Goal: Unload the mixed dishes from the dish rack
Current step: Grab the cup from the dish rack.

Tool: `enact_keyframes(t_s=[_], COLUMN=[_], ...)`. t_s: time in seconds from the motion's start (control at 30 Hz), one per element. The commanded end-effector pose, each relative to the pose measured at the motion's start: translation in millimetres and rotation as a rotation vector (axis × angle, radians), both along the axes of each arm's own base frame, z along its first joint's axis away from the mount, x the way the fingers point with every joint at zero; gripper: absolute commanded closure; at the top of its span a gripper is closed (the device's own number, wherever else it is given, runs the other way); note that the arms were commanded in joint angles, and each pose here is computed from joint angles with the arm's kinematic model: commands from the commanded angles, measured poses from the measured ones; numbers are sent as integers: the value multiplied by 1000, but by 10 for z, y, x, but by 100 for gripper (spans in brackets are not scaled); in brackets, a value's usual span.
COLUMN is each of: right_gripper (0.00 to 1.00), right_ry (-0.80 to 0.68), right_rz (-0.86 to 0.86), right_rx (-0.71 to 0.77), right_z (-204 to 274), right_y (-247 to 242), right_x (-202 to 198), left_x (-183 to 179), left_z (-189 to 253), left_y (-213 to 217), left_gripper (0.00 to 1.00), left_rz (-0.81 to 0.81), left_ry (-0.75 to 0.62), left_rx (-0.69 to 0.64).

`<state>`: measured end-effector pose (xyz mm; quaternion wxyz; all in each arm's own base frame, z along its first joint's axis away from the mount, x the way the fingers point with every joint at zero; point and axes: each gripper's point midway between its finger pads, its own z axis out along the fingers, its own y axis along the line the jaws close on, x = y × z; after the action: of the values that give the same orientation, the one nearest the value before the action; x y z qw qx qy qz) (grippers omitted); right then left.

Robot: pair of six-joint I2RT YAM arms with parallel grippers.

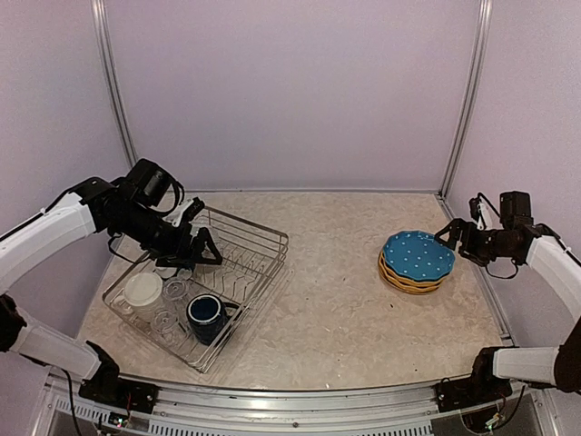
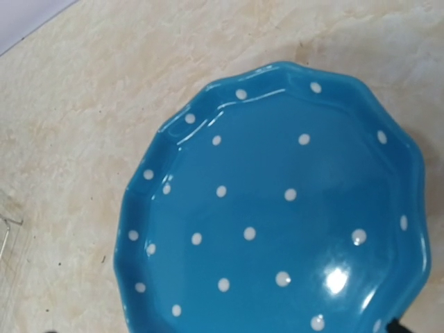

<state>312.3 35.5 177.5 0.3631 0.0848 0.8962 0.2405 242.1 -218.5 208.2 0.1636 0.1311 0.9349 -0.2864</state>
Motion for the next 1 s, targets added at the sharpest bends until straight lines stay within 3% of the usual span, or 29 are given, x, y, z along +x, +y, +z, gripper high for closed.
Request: enact_keyframes(t_s=[0.0,0.53,0.97], right_gripper=[0,0,0], right_ry=[-25,-38,-44], right_rz=[12,6,9], right_rx=[-13,-6,0], right_z=[101,239,253], right_y=[36,59,87], right_x=[-35,-76,-130], left_x=[-270,-452,-535], left_z=[-278,-800,-1052], left_y=[33,78,120], left_gripper=[3,1,1], left_rz=[-97,-182,-184], left_ry=[86,125,184], left_rx=[99,390,500])
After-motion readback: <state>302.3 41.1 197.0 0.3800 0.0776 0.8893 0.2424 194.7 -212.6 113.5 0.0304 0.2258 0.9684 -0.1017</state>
